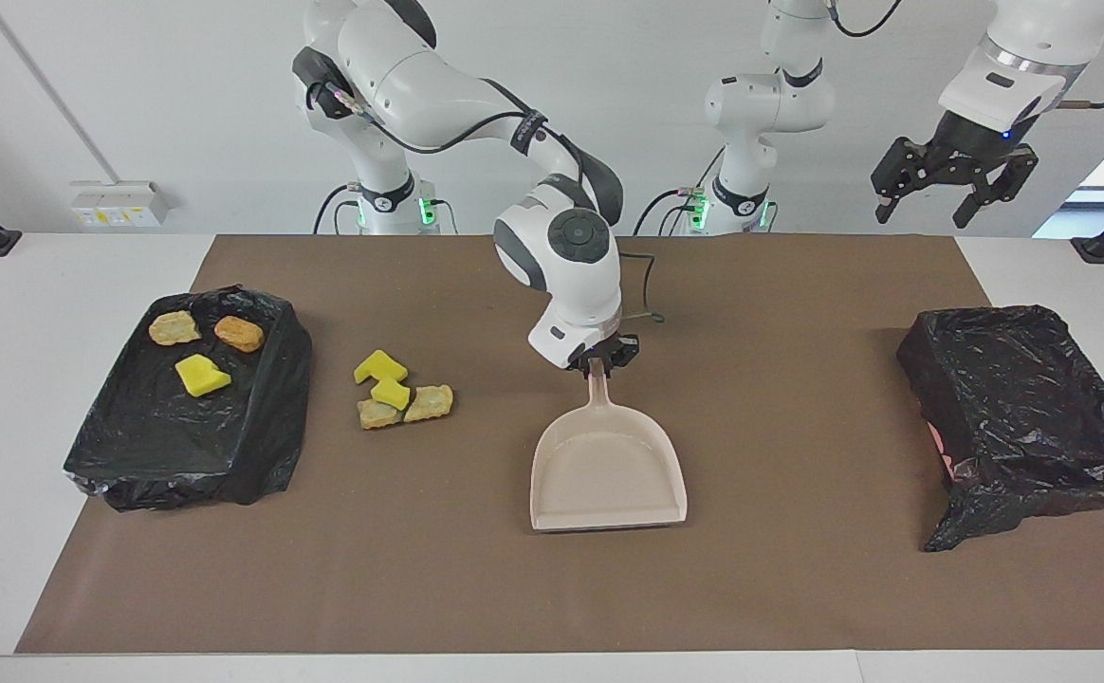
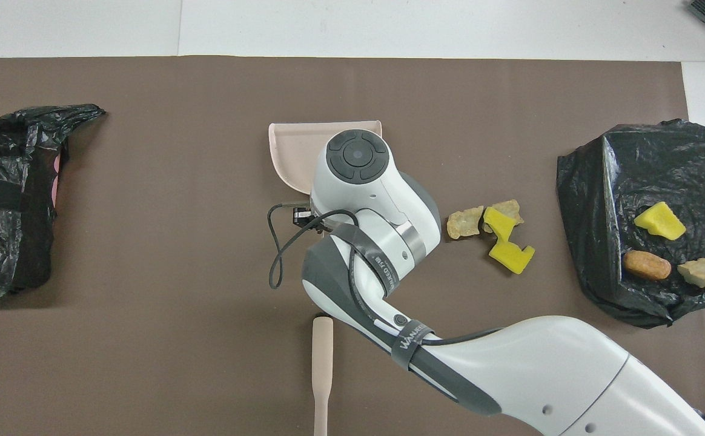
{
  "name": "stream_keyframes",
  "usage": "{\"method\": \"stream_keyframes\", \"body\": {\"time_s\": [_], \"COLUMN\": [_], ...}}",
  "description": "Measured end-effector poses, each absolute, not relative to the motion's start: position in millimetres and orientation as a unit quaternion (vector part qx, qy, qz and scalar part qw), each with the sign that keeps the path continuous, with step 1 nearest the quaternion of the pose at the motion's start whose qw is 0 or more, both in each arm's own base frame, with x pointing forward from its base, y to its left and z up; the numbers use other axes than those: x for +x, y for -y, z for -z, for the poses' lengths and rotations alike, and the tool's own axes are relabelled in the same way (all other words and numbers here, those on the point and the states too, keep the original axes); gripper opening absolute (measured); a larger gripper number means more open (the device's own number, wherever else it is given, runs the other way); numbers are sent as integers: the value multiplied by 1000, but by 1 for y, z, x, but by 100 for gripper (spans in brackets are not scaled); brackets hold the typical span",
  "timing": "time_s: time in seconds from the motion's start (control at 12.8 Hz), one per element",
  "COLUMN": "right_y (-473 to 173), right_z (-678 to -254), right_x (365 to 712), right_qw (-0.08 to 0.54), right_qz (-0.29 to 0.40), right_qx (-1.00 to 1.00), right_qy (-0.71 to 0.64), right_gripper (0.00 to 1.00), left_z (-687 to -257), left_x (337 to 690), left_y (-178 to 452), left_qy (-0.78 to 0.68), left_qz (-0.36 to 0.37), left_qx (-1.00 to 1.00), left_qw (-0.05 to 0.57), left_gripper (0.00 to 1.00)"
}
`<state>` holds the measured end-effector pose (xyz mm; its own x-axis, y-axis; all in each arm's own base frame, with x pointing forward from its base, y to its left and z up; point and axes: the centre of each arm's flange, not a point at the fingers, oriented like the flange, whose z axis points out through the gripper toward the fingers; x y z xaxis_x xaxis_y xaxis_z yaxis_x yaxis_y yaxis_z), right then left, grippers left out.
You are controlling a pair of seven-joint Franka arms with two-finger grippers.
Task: Sweep and dump trash in bin
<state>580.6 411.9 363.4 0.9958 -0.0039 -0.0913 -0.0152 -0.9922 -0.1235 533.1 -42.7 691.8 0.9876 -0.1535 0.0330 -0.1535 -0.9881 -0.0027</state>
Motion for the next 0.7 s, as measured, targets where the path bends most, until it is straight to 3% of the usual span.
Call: {"method": "stream_keyframes", "body": {"time_s": [0.31,0.39,0.7], "right_y": [-422,-421,-419], "right_z": [-355,-356,-361], "right_x": [581,581,584], "right_qw": [76,76,75], "right_qz": [-35,-34,-33], "right_qx": [-996,-997,-997], "right_qy": [-2,-2,-3], "right_gripper": [32,39,83], "left_z": [-692,-692,-692], "left_x": [533,533,532], "left_y": [43,43,43], "left_qy": [-77,-77,-77], "left_qz": [16,15,15], "left_qx": [-997,-997,-997], "left_qw": [0,0,0], "left_gripper": [100,100,100]}}
